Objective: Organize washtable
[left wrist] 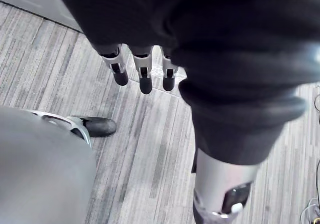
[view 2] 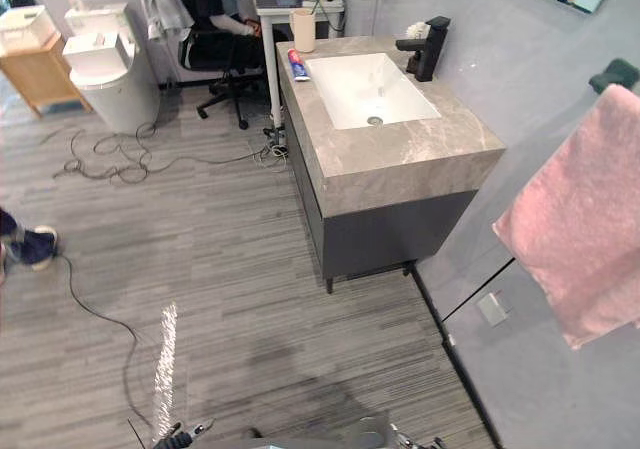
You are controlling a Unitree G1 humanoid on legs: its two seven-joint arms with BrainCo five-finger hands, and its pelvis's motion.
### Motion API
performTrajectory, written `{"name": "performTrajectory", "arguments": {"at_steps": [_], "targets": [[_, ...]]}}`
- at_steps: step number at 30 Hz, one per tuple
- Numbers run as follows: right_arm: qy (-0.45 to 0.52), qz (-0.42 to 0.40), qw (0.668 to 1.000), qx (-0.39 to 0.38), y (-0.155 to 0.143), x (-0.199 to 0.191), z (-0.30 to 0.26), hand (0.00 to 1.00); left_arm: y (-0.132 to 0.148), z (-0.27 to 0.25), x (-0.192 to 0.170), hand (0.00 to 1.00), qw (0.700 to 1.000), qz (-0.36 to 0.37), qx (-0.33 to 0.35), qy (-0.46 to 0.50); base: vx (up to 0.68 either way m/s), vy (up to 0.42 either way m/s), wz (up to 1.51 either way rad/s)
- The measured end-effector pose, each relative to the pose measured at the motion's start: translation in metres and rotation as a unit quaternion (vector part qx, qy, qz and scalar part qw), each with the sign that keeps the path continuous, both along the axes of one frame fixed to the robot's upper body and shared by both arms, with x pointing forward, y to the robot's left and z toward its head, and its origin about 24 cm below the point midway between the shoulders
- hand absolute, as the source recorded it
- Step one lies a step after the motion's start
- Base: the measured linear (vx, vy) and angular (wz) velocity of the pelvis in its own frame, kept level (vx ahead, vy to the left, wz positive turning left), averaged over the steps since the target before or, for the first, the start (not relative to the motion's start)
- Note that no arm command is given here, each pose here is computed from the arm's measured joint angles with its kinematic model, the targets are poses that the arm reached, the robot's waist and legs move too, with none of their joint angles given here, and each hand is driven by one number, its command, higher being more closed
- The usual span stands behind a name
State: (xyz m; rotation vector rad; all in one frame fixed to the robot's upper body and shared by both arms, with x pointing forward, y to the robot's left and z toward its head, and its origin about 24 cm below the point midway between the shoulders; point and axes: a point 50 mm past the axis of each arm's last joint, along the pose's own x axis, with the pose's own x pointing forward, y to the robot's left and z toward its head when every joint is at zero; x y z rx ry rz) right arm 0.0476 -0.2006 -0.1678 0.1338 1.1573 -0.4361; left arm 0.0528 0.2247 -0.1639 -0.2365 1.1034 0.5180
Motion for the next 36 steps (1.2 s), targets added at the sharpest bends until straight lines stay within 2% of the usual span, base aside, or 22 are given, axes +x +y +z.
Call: {"name": "performTrajectory", "arguments": {"at_steps": [12,18,28,32,36], "targets": [[0.011,0.052,0.998,-0.015,0.003,0.007,-0.001,0.00,-0.006,-0.001,0.010,0.00,1.000,0.009,-0.007,-0.009,0.07,-0.009,0.10],[0.017,0.044,0.999,-0.006,0.007,0.003,-0.003,0.00,-0.006,0.000,0.010,0.00,1.000,0.004,-0.003,-0.010,-0.08,0.002,0.01],[0.001,-0.021,1.000,0.005,0.009,-0.001,-0.001,0.00,-0.004,0.002,0.017,0.00,0.999,0.036,0.006,-0.027,0.02,0.110,0.28],[-0.009,0.000,1.000,-0.003,0.006,0.001,0.002,0.00,-0.007,0.003,0.022,0.00,0.998,0.047,-0.001,-0.036,0.21,0.140,0.56],[-0.014,0.000,1.000,-0.010,0.005,-0.002,0.003,0.00,-0.011,0.002,0.025,0.00,0.999,0.027,-0.007,-0.034,0.26,0.068,0.25]]}}
